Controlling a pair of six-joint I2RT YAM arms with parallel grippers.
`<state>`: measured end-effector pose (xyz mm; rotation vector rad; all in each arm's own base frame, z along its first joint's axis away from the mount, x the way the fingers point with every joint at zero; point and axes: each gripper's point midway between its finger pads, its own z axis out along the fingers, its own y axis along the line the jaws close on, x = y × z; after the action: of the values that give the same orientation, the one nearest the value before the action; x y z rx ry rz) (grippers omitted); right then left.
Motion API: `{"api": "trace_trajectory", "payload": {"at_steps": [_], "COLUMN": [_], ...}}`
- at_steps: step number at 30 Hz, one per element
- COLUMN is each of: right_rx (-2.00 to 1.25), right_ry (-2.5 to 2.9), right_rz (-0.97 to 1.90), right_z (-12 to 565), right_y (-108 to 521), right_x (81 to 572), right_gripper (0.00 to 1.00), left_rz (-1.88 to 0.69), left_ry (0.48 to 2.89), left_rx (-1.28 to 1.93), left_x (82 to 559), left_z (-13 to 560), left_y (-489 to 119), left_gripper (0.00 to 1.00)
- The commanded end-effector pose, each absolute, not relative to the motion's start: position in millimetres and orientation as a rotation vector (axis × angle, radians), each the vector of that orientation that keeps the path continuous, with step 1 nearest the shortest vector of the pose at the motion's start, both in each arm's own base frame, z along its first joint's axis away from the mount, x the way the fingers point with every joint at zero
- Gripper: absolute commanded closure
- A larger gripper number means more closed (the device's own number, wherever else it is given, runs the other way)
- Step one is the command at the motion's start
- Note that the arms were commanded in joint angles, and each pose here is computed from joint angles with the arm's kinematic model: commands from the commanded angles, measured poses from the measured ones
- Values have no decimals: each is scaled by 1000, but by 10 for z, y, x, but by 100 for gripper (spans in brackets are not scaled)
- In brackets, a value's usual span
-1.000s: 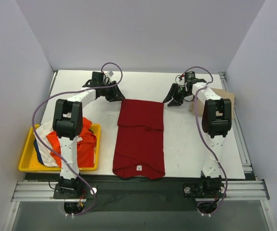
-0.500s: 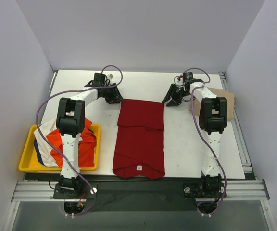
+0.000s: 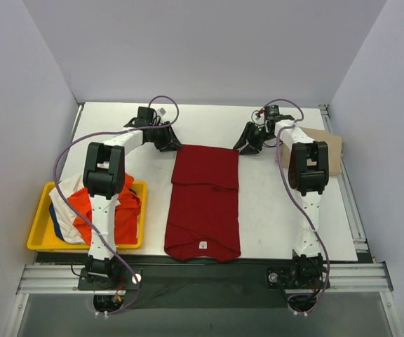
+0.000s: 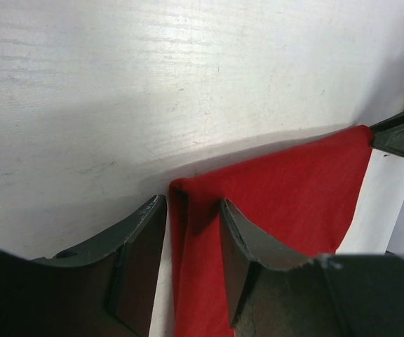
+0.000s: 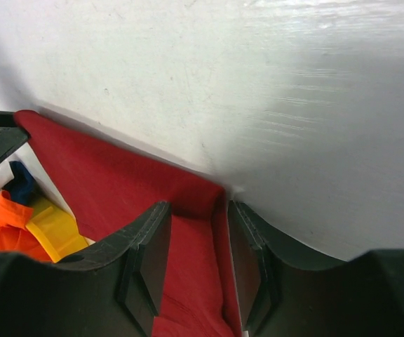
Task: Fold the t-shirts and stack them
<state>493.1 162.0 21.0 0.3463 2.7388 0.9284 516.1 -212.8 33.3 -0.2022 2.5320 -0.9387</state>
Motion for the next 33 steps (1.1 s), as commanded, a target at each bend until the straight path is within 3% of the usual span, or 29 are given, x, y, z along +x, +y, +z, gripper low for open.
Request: {"api": "trace_trajectory", "payload": {"at_steps": [1,7,10,17,21,33], "right_rx": [345,347,361,393,406,476], "right_ry": [2775,2777,2784,2765,2721,2530], "right_rz": [948,957,951,880,834,839], "right_z": [145,135,101,129,264,840], "right_y": [1725,1742,1729,1676,1653,1622], "right_x": [4892,4893,4889,4986,5121,5619], "right_gripper": [61,64,70,90,100,100], "left_rz": [-972,-991,-1010,-1090,-1161,-1375], "left_ry": [2497,2499,2498,2461,2401,2109], "left_rx": [-190,-198,-202,-183,-149,-98], "left_x": [5263,5263,5264,5307,5378,5807], "left_z": [336,287,260,268,409,1239], "left_y": [-2184,-2205,-2225,-2315,-2391,-2601], "left_gripper": [53,59,67,100,100,100]}}
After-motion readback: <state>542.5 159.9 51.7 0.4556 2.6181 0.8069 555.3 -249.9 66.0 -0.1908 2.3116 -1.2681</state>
